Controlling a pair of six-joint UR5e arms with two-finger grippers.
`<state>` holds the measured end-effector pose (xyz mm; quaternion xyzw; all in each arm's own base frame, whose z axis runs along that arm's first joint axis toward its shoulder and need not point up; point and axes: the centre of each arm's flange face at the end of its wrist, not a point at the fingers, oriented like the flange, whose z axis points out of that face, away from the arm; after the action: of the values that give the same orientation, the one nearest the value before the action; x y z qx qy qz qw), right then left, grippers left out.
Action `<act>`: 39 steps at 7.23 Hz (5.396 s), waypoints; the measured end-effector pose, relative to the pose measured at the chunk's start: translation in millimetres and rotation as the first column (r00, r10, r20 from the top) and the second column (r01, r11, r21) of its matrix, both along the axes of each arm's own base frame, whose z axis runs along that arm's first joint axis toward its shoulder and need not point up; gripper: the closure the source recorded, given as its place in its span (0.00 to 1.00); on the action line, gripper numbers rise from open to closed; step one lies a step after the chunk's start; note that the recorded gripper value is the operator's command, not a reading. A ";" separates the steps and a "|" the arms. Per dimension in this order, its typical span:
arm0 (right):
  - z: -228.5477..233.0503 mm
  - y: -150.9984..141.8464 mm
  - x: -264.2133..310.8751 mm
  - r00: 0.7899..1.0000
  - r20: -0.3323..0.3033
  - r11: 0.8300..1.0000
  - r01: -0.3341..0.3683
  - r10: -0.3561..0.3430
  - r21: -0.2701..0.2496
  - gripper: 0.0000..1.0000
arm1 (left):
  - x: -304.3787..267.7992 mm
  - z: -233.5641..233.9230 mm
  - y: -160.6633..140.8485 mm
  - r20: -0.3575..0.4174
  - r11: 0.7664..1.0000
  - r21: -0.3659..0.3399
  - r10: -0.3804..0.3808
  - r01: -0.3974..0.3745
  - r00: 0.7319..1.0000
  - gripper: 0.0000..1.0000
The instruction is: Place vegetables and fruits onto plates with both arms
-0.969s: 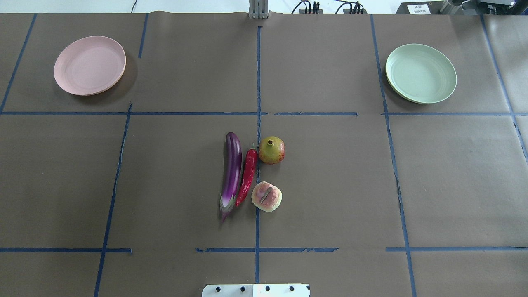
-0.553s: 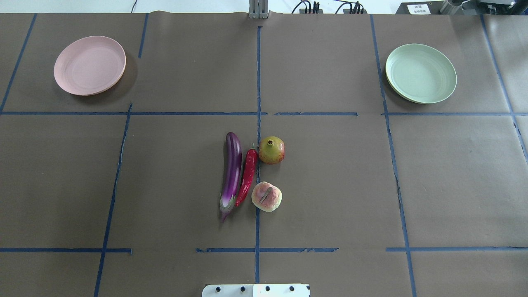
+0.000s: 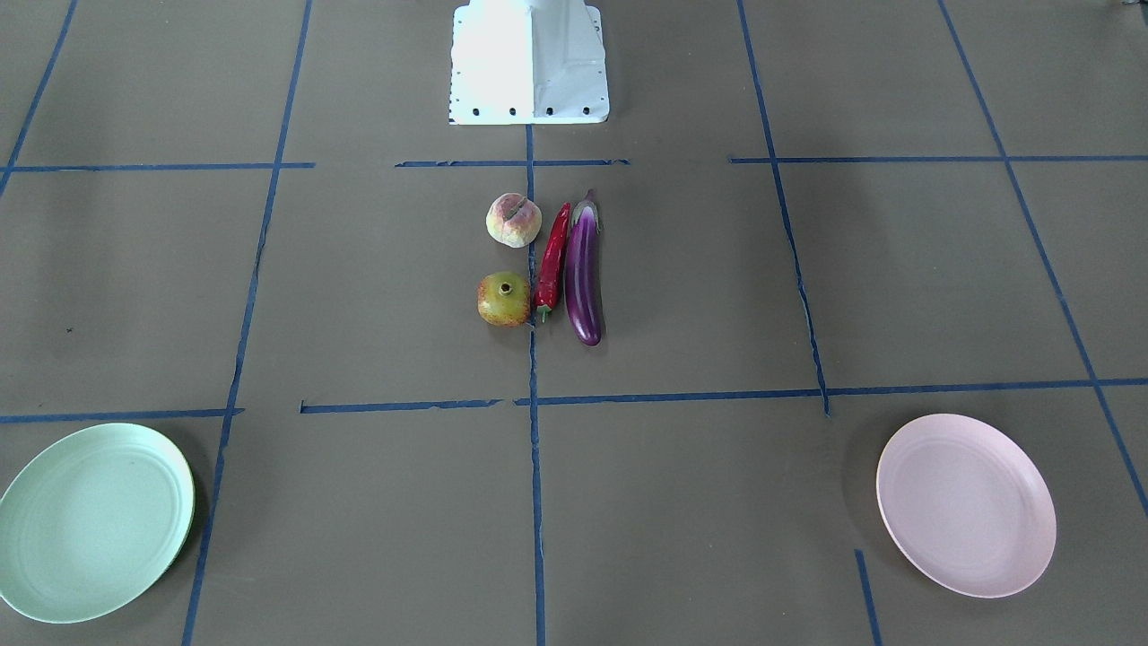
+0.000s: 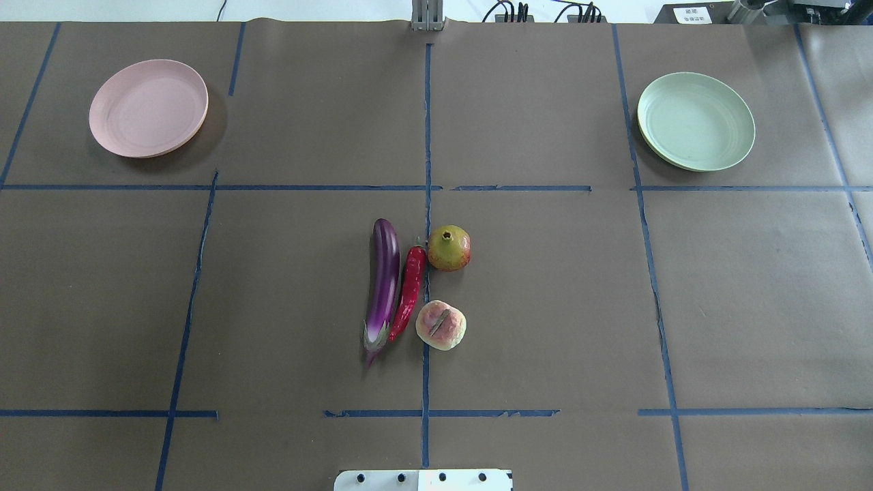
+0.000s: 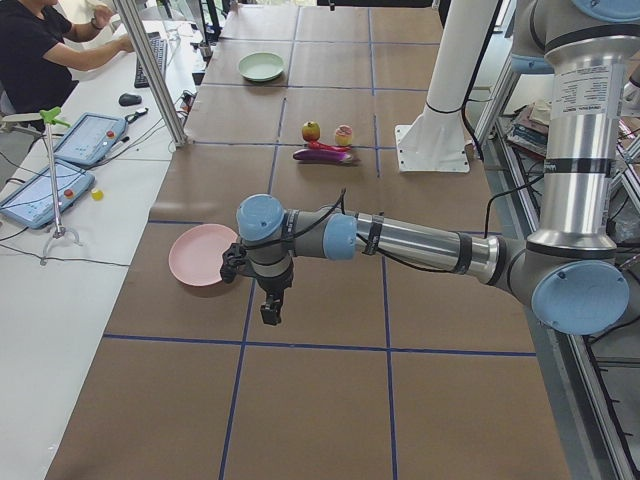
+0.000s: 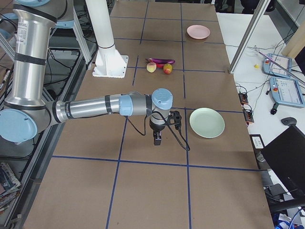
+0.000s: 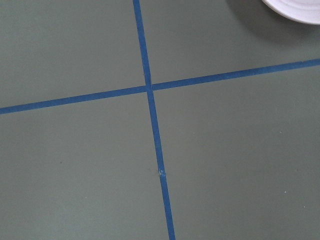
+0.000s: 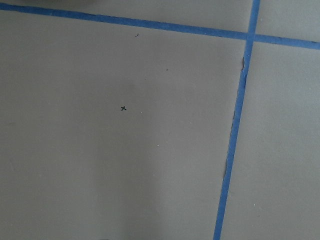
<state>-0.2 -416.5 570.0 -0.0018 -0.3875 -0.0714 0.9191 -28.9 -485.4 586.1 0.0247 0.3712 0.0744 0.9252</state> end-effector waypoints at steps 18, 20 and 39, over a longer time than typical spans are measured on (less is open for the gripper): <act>-389.2 -37.6 -572.6 0.975 -0.072 0.977 -0.212 0.209 -0.024 0.02 | 6.7 -32.6 2.7 -0.077 0.998 0.055 0.008 -0.004 0.997 0.00; -380.8 -48.1 -595.7 0.975 -0.060 0.976 -0.215 0.214 -0.012 0.02 | 6.9 -40.8 3.0 -0.082 0.999 0.048 -0.012 0.016 0.997 0.00; -89.0 -270.1 -290.4 0.954 -0.228 0.976 -0.167 0.196 0.141 0.00 | 10.1 -45.5 3.9 -0.103 0.999 0.039 -0.018 0.022 0.995 0.00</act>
<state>-290.6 -686.7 481.0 0.0806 -0.2667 -0.0089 0.9604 -18.8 -481.5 540.6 0.0505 0.4163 0.0713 0.9050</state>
